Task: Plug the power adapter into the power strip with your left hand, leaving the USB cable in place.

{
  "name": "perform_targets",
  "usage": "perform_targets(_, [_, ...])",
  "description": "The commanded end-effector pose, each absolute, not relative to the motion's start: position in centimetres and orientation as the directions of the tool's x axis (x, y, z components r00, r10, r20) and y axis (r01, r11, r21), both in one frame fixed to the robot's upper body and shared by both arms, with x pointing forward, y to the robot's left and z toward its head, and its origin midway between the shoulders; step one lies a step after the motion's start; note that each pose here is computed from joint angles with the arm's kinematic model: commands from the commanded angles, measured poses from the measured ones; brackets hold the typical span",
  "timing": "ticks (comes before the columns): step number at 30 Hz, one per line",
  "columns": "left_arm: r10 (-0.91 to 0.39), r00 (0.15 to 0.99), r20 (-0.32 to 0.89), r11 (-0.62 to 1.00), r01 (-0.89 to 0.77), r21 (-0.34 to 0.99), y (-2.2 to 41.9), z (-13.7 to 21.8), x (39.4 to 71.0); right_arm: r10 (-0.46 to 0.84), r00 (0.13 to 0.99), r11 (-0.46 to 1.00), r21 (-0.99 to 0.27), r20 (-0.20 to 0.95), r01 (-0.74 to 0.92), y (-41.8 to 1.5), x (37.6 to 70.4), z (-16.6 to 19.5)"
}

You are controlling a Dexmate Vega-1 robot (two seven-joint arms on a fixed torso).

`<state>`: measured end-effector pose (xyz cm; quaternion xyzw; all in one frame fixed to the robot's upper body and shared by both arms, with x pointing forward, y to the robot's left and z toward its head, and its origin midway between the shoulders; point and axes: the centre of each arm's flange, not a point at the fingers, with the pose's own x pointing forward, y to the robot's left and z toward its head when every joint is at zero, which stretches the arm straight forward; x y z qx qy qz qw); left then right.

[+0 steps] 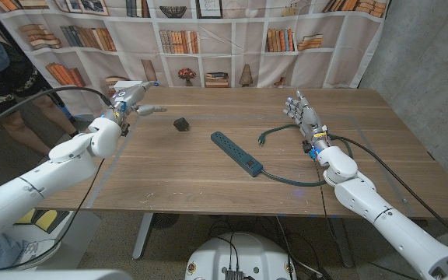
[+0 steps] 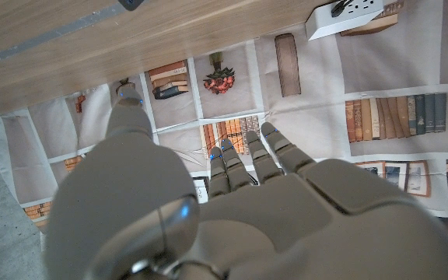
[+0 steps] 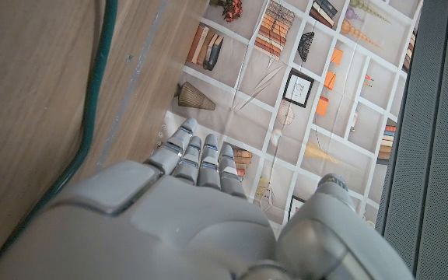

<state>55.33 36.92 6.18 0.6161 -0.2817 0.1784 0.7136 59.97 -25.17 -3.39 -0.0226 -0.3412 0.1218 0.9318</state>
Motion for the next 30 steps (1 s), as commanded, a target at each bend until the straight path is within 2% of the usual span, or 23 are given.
perform_targets(1, [-0.127,0.824,0.552,0.066,-0.549,0.833,36.8,8.6,55.8,0.226,0.757,0.974,-0.116,0.614,-0.197,-25.0,59.6,-3.6])
perform_targets(17, [-0.21,0.914,0.348,-0.069,-0.368,0.927,35.5,12.0,58.5,0.227,0.763,0.973,-0.107,0.605,-0.205,-24.4,60.2,-3.6])
perform_targets(30, [-0.191,0.958,0.213,-0.21,-0.251,0.945,34.1,13.2,59.6,0.223,0.767,0.974,-0.1,0.602,-0.205,-24.3,60.2,-3.8])
